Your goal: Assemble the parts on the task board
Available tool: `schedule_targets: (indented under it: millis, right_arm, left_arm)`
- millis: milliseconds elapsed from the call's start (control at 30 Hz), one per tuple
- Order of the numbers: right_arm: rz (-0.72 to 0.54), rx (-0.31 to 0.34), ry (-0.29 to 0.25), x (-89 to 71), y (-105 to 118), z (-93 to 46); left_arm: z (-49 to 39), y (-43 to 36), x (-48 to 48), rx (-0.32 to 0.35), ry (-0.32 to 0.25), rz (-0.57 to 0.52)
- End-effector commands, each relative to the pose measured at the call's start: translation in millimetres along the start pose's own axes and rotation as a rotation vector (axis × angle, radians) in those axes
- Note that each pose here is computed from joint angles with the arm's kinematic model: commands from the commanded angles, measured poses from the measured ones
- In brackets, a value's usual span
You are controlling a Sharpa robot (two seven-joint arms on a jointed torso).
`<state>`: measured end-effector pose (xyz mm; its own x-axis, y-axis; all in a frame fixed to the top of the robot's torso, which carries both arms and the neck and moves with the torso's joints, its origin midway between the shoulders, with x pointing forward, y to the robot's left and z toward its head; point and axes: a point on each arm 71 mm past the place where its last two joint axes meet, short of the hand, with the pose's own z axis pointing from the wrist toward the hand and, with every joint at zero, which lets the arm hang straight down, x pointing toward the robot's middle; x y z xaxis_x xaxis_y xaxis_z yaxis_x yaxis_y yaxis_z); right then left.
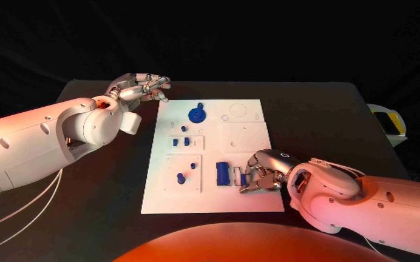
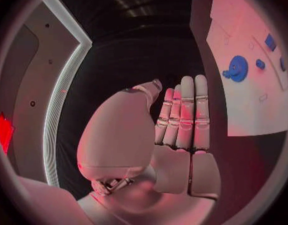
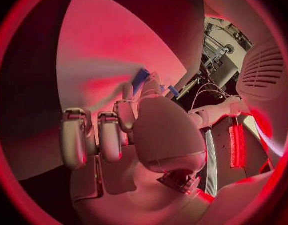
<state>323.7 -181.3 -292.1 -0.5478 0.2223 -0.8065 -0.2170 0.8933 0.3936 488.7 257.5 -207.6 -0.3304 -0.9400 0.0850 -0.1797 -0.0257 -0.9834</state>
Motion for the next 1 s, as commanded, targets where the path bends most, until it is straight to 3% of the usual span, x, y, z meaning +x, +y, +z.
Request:
schedule_targets:
  millis: [33, 1000]
  right_arm:
    - [-0.058, 0.024, 0.03, 5.1, -5.1, 0.5]
    - [-0.061, 0.059, -0.027, -5.1, -19.0, -7.3]
  left_arm:
    - [0.3, -0.8, 2.5, 0.003, 0.02, -0.004]
    - [-0.2, 0.0, 1.9, -0.007, 0.022, -0.004]
